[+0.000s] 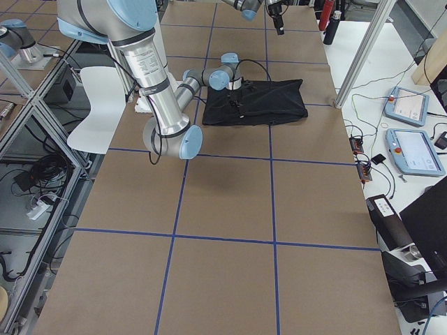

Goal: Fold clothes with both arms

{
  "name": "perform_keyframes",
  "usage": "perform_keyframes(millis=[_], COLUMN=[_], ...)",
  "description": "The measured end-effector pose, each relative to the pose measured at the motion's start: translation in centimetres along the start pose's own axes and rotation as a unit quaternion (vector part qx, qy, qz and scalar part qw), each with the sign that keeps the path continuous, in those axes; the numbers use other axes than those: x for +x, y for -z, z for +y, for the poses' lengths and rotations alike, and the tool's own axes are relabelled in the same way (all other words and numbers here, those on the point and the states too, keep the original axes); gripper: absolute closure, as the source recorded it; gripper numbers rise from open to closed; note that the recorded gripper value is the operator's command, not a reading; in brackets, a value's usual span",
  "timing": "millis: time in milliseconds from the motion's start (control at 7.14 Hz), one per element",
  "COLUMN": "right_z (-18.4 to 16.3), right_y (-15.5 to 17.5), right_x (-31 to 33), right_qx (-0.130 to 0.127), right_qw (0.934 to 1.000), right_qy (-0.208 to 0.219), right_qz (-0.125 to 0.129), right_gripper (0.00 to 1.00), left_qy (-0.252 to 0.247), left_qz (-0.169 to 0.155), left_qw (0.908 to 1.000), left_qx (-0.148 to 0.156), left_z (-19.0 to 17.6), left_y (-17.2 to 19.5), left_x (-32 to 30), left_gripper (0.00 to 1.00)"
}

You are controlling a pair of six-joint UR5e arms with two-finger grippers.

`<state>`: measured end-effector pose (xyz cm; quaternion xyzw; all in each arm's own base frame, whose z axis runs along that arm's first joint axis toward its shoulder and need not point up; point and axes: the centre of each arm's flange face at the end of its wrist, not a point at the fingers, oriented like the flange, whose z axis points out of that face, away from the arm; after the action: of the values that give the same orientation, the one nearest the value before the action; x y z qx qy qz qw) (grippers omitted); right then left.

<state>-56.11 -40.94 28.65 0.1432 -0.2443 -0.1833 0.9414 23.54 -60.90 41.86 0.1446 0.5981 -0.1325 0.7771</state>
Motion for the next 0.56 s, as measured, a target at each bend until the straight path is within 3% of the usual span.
perform_keyframes(millis=[560], right_z=[-0.5], right_y=[-0.7], right_x=[1.5], right_qx=[-0.005], right_qw=[1.0], right_qy=[-0.004], right_qz=[0.007], right_gripper=[0.0], left_qy=[-0.001], left_qz=[0.002], left_qw=[1.0], left_qx=[0.0], left_z=[0.0], left_y=[0.1], left_x=[0.3], left_gripper=[0.0])
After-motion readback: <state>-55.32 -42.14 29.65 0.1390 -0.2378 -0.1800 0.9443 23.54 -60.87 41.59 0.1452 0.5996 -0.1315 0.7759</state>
